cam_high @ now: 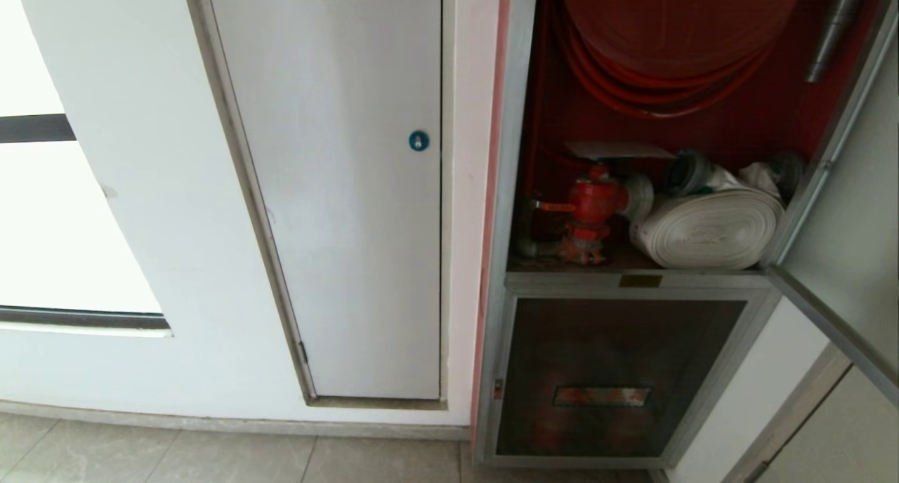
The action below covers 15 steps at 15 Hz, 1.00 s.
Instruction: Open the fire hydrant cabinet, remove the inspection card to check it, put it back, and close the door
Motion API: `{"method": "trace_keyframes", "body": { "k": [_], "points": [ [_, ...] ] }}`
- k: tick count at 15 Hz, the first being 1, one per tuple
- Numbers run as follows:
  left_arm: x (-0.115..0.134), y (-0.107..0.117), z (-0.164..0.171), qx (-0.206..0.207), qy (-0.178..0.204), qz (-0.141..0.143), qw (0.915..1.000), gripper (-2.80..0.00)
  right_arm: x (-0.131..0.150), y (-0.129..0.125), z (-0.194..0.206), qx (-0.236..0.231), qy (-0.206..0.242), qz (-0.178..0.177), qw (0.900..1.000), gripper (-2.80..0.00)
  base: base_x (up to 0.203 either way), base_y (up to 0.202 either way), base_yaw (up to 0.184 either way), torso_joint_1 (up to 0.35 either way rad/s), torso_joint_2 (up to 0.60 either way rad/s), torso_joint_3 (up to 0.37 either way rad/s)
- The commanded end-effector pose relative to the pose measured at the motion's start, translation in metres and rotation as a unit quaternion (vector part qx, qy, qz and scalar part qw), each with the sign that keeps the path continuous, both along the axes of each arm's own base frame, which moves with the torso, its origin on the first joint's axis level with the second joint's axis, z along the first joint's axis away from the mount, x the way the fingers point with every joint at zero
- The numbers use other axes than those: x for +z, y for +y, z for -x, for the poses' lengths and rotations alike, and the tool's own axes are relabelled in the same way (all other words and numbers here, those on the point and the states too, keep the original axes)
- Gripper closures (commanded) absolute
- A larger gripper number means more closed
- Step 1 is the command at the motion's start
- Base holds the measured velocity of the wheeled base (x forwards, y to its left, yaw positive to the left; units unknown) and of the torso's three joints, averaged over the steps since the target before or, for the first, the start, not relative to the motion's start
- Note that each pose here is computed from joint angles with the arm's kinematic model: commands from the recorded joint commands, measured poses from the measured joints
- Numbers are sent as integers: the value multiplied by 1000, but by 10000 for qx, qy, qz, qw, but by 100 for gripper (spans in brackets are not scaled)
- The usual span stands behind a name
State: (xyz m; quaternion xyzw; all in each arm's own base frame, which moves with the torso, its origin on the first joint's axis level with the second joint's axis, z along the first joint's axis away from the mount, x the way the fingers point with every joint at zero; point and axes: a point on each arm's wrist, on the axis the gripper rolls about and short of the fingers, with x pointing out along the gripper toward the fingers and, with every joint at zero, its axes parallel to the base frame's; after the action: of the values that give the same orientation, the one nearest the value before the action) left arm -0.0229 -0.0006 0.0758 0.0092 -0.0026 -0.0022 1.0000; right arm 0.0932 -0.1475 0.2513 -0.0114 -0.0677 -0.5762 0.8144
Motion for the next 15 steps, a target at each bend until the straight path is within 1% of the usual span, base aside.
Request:
{"method": "trace_keyframes", "body": {
  "k": [1,2,3,4,5,7,8,10,12,13,14,15],
  "points": [
    [-1,0,0,-1,11,0,10000,0,-4,-3,-2,76,2,-72,9999,0,0,0,0,0,0,0],
    [-1,0,0,-1,10,-8,10000,0,-4,1,-2,389,-68,-67,9992,0,0,0,0,0,0,0],
    [-1,0,0,6,10,0,10000,0,-3,7,-4,880,-100,-50,9961,0,0,0,0,0,0,0],
    [-1,0,0,4,10,0,10000,0,-4,16,-7,1276,-105,-53,9918,0,0,0,0,0,0,0],
    [-1,0,0,-1,10,0,10000,0,-5,28,-12,1653,-99,-68,9862,0,0,0,0,0,0,0],
    [-1,0,0,-1,10,0,10000,0,-6,57,-16,2456,-129,-34,9693,0,0,0,0,0,0,0],
    [-1,0,0,7,10,-8,10000,0,-5,75,-10,2865,-207,63,9579,0,0,0,0,0,0,0],
    [-1,0,0,0,10,-1,10000,0,-5,104,4,3633,-307,164,9310,0,0,0,0,0,0,0],
    [-1,0,0,7,10,0,10000,0,-6,128,29,4346,-359,183,8997,0,0,0,0,0,0,0],
    [-1,0,0,7,10,0,10000,0,-7,135,44,4576,-314,173,8884,0,0,0,0,0,0,0],
    [-1,0,0,1,10,0,10000,0,-10,140,59,4740,-179,120,8802,0,0,0,0,0,0,0],
    [-1,0,0,-1,10,0,10000,0,-12,143,75,4850,-84,88,8744,0,0,0,0,0,0,0]
  ]
}}
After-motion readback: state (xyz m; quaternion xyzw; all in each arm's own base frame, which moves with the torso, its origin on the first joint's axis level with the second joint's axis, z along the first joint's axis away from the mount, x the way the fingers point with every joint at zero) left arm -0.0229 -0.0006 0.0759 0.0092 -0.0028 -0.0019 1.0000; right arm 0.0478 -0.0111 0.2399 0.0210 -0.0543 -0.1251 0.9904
